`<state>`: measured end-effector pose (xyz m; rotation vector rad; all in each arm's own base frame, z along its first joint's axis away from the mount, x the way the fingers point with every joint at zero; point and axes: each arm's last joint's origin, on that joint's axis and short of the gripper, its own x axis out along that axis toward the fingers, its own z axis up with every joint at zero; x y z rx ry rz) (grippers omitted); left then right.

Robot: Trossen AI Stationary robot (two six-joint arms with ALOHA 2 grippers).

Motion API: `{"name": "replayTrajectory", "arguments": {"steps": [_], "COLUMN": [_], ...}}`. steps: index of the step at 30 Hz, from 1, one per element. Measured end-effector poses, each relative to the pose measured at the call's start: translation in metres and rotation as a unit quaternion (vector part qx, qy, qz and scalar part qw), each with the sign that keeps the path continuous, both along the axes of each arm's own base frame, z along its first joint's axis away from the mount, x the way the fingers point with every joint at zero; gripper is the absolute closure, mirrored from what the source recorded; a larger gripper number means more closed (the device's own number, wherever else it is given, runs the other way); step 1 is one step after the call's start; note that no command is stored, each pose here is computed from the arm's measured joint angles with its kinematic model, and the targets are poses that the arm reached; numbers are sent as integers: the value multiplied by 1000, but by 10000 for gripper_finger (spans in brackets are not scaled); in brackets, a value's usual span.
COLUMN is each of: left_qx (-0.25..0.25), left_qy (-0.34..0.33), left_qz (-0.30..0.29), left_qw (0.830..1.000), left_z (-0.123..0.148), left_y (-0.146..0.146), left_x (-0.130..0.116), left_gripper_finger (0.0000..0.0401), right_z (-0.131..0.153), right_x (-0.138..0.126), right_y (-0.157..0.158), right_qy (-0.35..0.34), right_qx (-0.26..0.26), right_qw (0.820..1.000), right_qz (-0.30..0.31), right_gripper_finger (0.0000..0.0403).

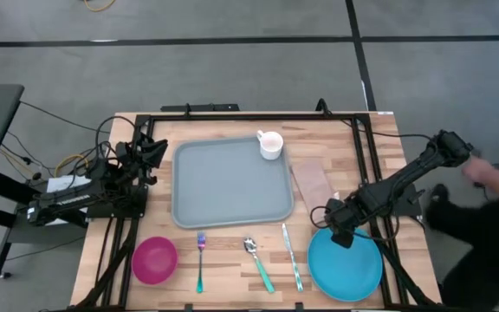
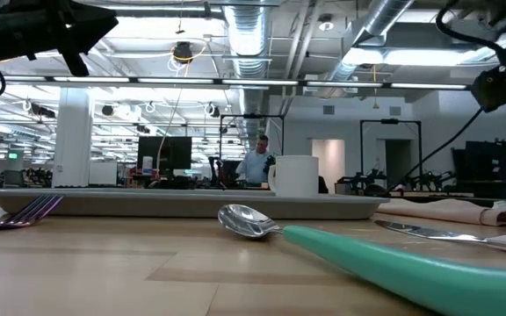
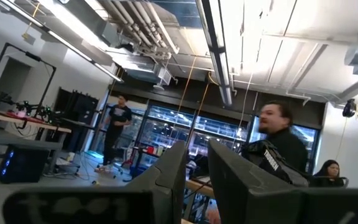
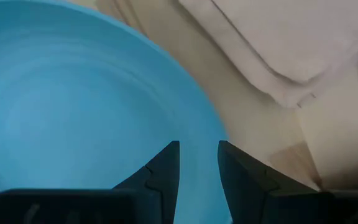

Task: Set up tray
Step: Put the blue plate on the center of the tray

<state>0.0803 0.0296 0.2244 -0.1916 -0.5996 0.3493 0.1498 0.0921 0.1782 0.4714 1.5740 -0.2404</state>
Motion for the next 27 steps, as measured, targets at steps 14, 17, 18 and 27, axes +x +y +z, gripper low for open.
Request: {"name": "replayTrajectory", "arguments": {"steps": [14,17,18,27], "left_qx": [3,3,3,-6], "left_qy": [-10,-11,-11,-13], "left_qz": [0,0,0,19], "left_qw": [1000,1000,1000,1000], "left_z": [2,2,2,2], "left_y": [0,0,0,1], "left_x": [-1,-1,-1,-2], "left_gripper_finger": [344,344,344,344], "right_z": [-19,-18,-17,-2], "right_x": [-8,-9,-8,0], "right_y": [-4,-4,-4,0], "right_qy": [13,9,6,-19], "right_qx": [5,10,12,25], "right_qw": [1000,1000,1000,999], "right_qz": [2,1,-2,-17], "right_gripper_finger": [300,300,300,300]}}
